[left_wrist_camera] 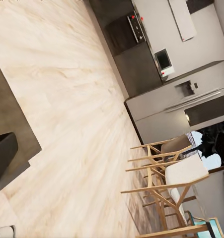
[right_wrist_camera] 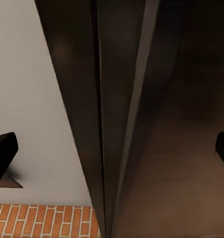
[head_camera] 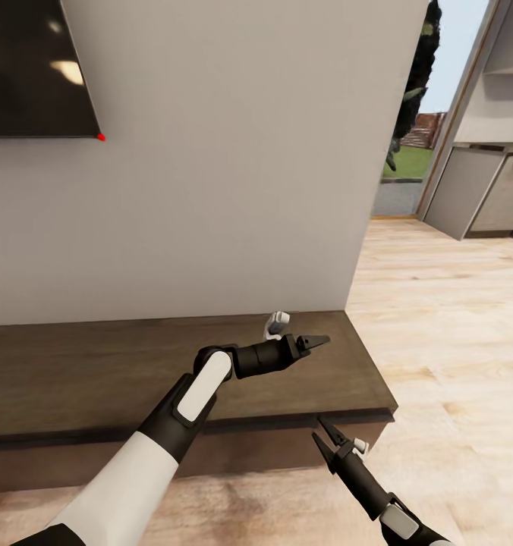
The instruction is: Place each of the two pumpkins and all three candles from the living room inside a cabinet in the living room (use any cabinet), then make sure every cabinet is closed, and position the cauldron so it is next to a table in the living room.
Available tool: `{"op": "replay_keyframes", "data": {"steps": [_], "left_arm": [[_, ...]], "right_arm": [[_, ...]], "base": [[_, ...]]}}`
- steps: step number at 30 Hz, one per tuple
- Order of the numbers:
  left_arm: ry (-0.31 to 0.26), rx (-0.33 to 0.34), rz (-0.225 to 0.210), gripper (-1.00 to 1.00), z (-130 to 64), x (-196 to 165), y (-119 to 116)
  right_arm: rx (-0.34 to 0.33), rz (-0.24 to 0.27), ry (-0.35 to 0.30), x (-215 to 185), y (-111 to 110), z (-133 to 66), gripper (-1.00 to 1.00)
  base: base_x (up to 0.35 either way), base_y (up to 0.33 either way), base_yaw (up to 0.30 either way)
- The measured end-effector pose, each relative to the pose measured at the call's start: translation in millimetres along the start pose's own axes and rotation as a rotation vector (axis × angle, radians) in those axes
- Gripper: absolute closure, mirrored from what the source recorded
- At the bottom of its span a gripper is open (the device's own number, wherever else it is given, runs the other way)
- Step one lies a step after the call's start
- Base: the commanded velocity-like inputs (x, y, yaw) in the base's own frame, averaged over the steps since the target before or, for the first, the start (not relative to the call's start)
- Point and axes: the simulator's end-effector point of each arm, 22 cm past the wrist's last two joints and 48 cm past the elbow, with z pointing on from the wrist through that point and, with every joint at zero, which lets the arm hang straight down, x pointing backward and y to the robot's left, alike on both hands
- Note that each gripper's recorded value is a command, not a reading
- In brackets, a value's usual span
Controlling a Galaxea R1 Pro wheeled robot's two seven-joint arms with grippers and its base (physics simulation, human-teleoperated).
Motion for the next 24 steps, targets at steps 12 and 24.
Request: {"op": "replay_keyframes", "data": {"steps": [12, 24], "left_arm": [[0.000, -0.001, -0.001, -1.00, 0.0, -0.1, 0.6], [0.000, -0.002, -0.001, -1.00, 0.0, 0.0, 1.0]], "right_arm": [[0.020, 0.005, 0.009, 3.8, -6.2, -3.7, -1.00], [0.021, 0.006, 0.009, 3.8, -6.4, -3.6, -1.00]], "base": [[0.055, 0.000, 0.000], [0.000, 0.000, 0.000]]}}
